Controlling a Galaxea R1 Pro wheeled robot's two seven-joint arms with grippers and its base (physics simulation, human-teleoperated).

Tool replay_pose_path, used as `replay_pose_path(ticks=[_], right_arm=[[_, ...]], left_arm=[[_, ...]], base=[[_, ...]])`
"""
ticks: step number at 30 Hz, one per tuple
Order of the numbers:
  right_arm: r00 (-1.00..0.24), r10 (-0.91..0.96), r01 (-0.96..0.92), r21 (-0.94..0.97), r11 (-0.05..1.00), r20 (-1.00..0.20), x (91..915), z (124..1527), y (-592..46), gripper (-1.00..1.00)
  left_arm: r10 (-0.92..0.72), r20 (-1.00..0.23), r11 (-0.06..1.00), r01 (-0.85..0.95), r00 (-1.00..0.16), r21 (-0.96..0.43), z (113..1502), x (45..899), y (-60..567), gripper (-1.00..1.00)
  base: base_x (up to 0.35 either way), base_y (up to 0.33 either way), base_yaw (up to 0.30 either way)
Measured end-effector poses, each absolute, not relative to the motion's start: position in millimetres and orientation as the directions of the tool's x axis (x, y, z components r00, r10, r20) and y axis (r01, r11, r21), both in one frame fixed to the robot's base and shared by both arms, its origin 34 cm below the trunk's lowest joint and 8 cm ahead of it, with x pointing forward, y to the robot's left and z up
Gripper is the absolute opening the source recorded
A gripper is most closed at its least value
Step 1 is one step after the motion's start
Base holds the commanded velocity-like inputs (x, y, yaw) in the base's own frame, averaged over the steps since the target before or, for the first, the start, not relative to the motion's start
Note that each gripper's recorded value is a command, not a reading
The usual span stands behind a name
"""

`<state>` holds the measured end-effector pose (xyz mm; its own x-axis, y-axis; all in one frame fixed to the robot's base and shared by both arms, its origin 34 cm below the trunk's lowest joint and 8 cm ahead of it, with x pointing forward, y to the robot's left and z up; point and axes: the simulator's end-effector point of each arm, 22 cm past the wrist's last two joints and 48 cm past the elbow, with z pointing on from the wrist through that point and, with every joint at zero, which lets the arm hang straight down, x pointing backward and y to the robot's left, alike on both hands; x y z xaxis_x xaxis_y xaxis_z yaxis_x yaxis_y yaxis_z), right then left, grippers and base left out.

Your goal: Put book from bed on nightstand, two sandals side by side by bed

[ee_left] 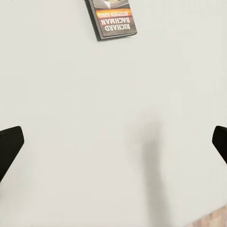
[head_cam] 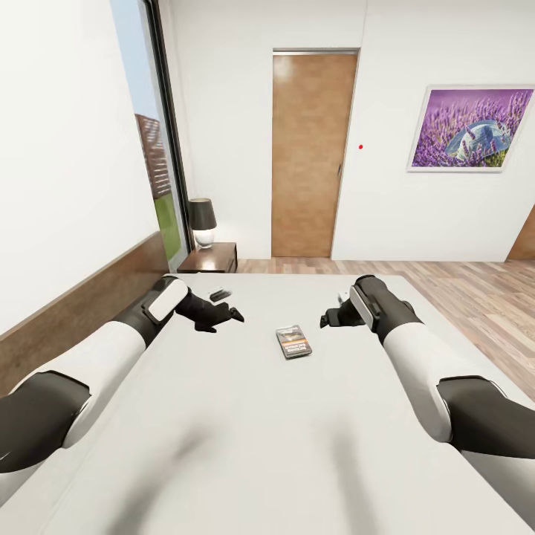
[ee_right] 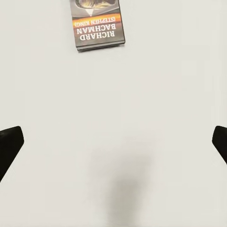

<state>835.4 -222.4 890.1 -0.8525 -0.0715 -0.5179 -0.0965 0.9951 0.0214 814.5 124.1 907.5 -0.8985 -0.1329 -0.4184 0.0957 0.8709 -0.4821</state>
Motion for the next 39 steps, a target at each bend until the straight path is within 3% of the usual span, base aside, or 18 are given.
replay_pose_path(ticks=[39], right_arm=[[-0.859, -0.071, -0.095, 0.021, 0.995, -0.508, 836, 881, -224, 1.00]], left_arm=[[-0.111, -0.436, 0.885, 0.111, -0.893, -0.452, 897, 818, 119, 1.00]], base=[[0.009, 0.000, 0.000]])
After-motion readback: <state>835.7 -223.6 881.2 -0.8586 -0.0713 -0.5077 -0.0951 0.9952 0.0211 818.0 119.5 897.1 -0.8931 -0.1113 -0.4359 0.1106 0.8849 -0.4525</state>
